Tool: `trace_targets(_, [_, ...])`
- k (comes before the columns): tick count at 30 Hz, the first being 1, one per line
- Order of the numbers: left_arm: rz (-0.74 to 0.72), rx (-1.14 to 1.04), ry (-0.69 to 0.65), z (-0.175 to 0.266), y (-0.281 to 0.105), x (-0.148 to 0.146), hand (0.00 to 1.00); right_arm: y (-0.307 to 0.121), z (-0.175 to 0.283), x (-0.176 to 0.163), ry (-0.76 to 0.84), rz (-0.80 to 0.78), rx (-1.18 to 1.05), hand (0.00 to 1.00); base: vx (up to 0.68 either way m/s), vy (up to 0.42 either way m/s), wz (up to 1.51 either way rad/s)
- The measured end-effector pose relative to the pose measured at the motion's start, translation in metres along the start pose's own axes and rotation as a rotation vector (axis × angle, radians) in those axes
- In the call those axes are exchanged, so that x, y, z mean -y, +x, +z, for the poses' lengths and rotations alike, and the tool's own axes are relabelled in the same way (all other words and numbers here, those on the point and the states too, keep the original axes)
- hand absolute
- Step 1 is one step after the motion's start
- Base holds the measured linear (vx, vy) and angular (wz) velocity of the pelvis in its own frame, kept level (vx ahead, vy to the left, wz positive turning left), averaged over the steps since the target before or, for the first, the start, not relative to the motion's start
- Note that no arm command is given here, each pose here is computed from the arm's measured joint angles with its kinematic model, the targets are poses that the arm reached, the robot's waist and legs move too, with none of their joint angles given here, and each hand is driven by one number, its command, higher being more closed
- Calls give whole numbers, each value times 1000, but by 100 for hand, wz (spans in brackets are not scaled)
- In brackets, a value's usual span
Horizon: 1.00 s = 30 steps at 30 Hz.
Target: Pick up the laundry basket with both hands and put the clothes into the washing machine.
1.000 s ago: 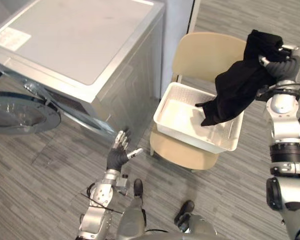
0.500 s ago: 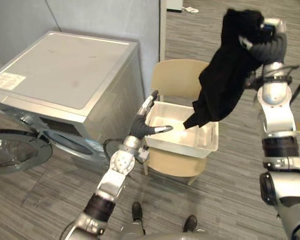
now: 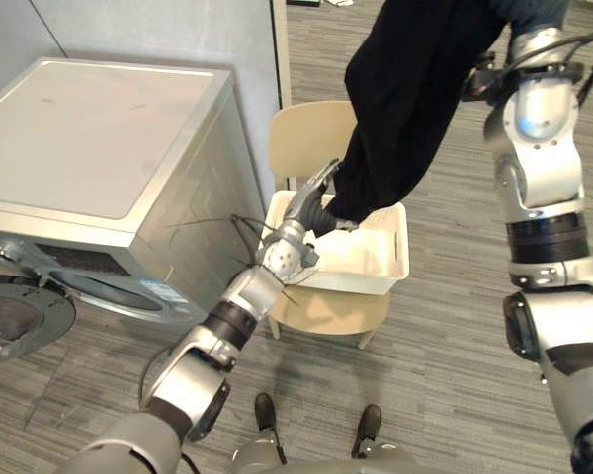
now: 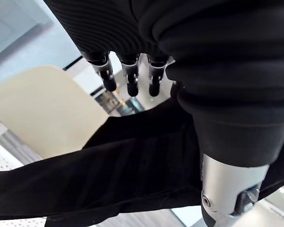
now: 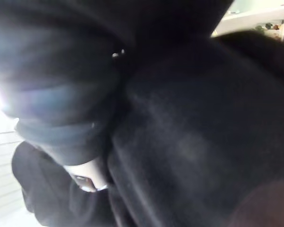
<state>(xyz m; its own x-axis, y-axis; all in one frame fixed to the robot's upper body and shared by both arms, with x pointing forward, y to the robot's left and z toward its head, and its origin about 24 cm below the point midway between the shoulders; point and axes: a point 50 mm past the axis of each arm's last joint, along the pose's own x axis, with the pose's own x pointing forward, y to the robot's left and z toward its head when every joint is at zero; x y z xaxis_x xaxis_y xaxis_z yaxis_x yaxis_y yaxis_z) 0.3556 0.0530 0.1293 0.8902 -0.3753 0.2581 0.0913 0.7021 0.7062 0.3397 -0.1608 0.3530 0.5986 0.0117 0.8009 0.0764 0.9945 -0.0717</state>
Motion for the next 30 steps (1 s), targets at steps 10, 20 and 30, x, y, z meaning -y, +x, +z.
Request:
trace_targets(10, [-62, -3, -156, 17, 14, 10, 0, -3, -6, -13, 145, 80, -49, 100, 33, 5, 0])
trace_targets(20, [-126, -67, -613, 21, 13, 21, 0, -5, -17, -37, 184, 209, -137, 100, 0, 0, 0])
trace_targets(30, [-63, -22, -723, 47, 30, 9, 100, -15, -26, -59, 273, 242, -185, 100, 0, 0, 0])
